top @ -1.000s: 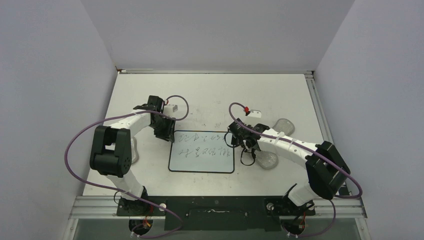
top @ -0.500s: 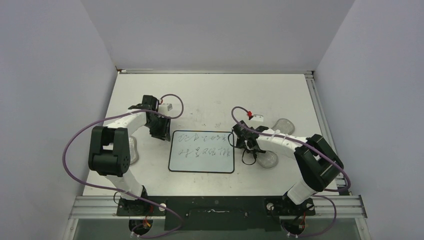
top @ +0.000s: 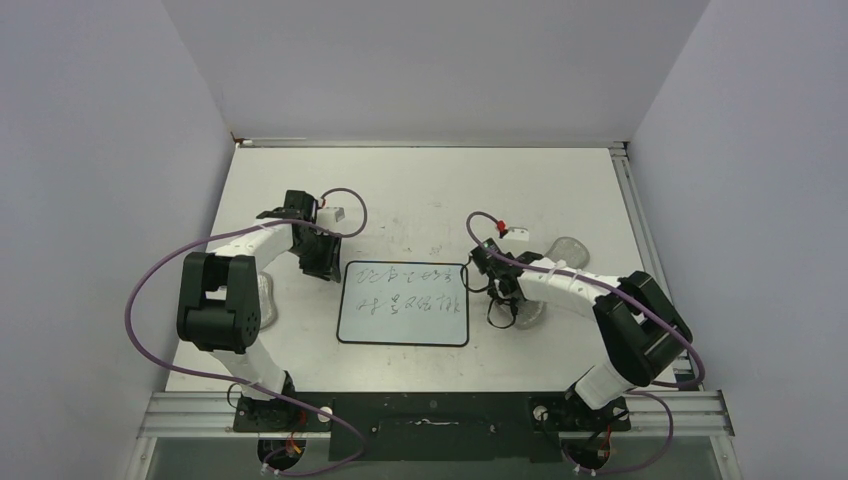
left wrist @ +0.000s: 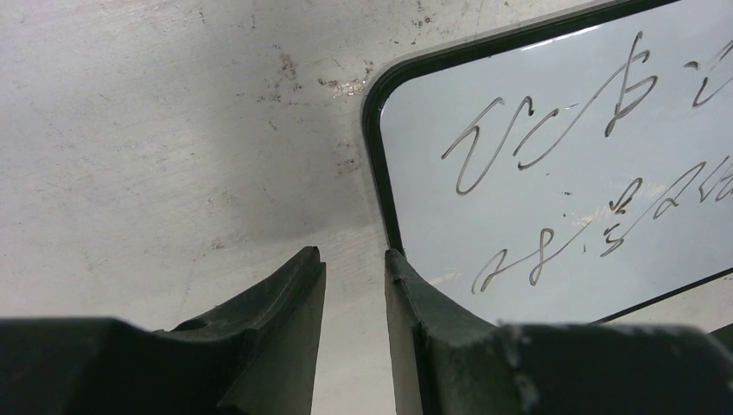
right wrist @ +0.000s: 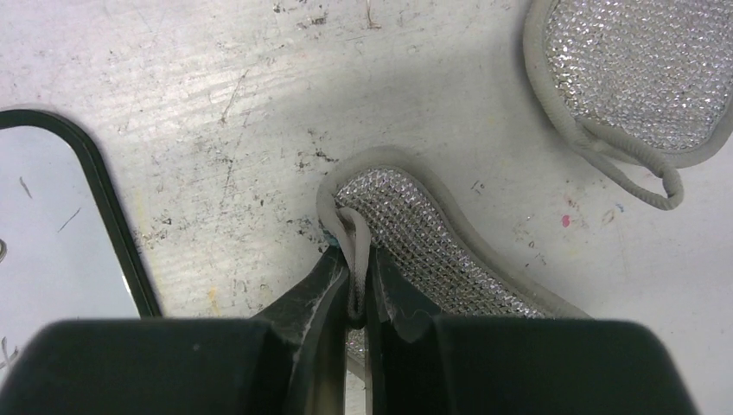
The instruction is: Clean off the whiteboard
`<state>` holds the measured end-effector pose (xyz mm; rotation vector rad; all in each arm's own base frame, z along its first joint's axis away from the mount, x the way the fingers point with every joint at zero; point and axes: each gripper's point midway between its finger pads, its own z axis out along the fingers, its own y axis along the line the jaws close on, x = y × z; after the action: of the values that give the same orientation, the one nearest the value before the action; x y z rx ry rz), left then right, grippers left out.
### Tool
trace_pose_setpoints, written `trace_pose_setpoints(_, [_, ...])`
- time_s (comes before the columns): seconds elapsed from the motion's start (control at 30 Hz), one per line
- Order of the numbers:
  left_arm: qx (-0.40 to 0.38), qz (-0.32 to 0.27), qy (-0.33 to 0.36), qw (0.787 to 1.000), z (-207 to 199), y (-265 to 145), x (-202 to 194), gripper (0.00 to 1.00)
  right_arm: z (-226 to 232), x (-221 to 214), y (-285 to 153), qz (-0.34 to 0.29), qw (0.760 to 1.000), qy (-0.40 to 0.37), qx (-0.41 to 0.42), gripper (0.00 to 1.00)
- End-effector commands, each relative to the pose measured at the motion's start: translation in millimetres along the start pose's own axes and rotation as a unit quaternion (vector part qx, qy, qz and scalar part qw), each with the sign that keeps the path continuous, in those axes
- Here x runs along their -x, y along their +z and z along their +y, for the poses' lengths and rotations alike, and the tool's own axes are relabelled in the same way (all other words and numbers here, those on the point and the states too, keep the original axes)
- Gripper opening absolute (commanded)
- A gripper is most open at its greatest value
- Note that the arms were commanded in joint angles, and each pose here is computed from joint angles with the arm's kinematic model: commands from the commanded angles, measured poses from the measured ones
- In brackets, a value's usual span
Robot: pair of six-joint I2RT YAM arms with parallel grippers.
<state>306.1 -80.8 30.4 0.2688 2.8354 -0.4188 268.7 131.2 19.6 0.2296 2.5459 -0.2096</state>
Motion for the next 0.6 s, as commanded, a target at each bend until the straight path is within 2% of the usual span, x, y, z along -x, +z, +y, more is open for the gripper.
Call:
trace_pose_setpoints(0.0, [0.002, -0.010, 0.002, 1.000, 3, 2, 7, 0.30, 27, 12, -10, -0.002, 0.998, 0.017, 0.065, 0.05])
trace_pose_setpoints(0.13, [0.027, -0.002, -0.013, 1.000, 13, 10, 7, 0.21, 66, 28, -26, -0.012, 0.986, 0.000, 0.165, 0.05])
trace_pose_setpoints(0.27, [0.047, 0.009, -0.008, 0.999, 20, 19, 7, 0.18, 97, 42, -38, -0.016, 0.972, -0.015, 0.232, 0.05])
trace_pose_setpoints(0.43, [0.047, 0.029, 0.012, 0.998, 14, 32, 1, 0.18, 129, 55, -45, -0.016, 0.959, -0.031, 0.280, 0.05])
trace_pose_setpoints(0.57, [0.043, 0.033, 0.018, 0.998, 9, 38, 1, 0.18, 138, 53, -34, -0.004, 0.959, -0.041, 0.279, 0.05])
